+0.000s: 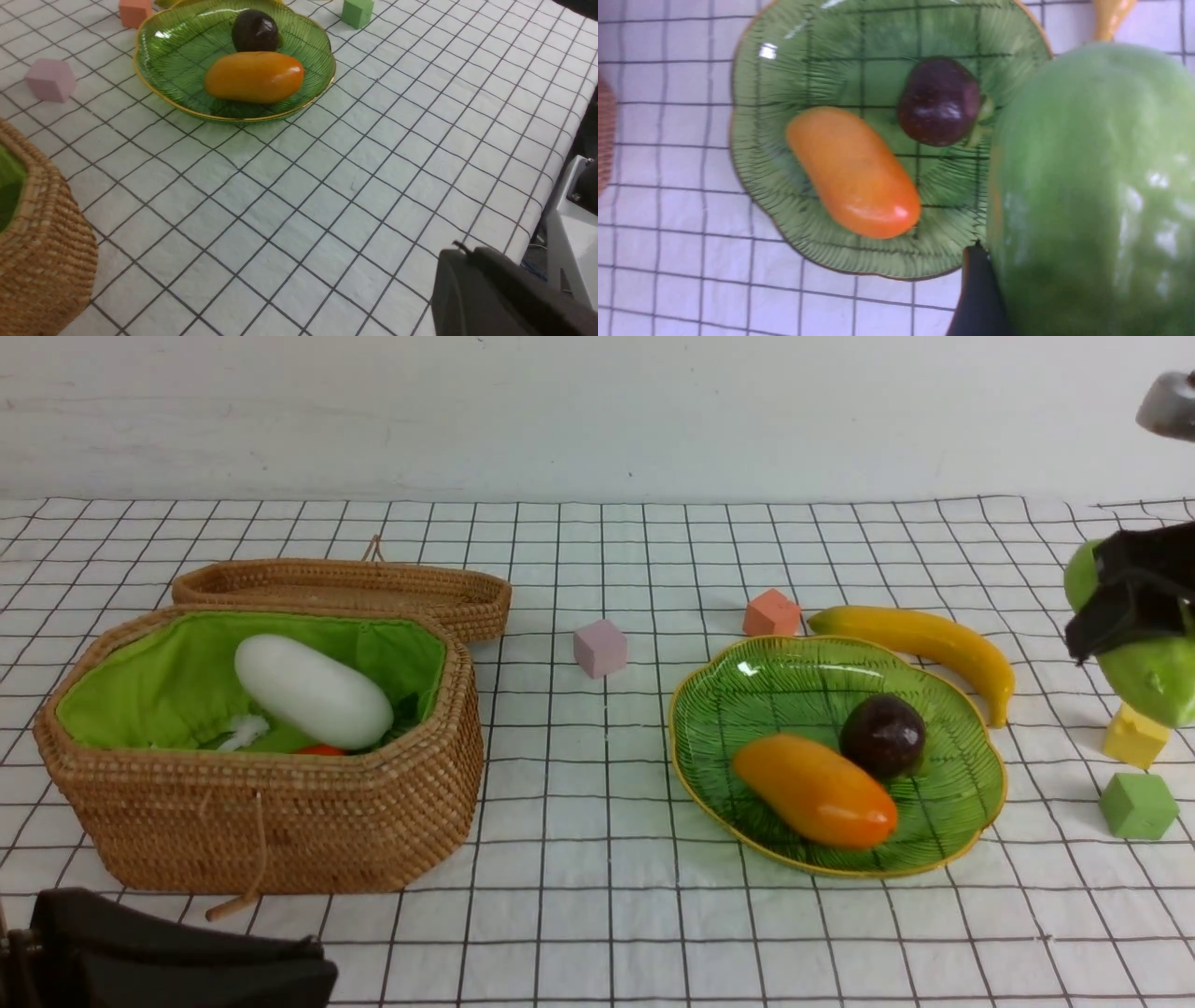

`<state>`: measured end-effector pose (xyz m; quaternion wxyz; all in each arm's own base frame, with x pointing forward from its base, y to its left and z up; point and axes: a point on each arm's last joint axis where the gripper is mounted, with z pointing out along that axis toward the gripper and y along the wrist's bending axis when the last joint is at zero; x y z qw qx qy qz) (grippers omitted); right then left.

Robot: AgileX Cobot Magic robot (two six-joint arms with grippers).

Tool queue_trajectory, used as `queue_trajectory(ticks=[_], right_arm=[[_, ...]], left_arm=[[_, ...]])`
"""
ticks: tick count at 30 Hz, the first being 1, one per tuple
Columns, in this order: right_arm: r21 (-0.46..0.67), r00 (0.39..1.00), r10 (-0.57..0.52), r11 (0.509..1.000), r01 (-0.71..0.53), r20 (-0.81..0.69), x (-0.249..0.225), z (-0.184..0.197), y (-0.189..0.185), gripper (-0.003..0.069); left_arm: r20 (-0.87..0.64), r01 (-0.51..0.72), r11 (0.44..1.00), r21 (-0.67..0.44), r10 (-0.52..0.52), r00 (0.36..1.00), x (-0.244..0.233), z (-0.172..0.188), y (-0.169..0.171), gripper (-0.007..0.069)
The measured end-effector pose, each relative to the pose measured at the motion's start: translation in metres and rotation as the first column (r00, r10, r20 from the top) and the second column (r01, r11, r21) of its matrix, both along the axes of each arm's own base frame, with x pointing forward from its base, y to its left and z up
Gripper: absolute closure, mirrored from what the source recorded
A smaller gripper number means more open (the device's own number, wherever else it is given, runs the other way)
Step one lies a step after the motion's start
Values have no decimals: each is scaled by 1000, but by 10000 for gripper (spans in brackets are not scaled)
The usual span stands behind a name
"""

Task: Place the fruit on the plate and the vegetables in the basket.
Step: Take a chayote with your right arm and place it on the basket on the left.

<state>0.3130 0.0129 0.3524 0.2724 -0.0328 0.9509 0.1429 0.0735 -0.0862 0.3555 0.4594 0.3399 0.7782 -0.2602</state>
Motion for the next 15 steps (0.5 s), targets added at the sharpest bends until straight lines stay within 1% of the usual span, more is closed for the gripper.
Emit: queue_trajectory(ticks=[1, 2, 5, 8, 11, 15], right_arm=[[7, 1000, 28, 1000, -29, 11, -2, 2, 6, 204], [8, 999, 32, 999, -32, 11, -2, 2, 6, 204], [10, 990, 136, 991, -137, 33, -5, 5, 27, 204], [3, 975, 213, 977, -213, 57, -7, 6, 47, 204], [0, 968, 239, 971, -240, 81, -7, 7, 57, 204], [-2, 965, 240, 970, -241, 104, -6, 8, 60, 204]], left_arm=[[1, -12, 1000, -1, 12, 1000, 1, 0, 1, 631], [0, -14, 1000, -3, 14, 1000, 1, 0, 1, 631], [15, -45, 999, -12, 45, 999, 4, 2, 2, 631], [30, -63, 998, -29, 64, 998, 5, 3, 2, 631], [32, -67, 997, -28, 68, 997, 6, 3, 2, 631], [31, -68, 997, -29, 69, 997, 6, 3, 2, 631]])
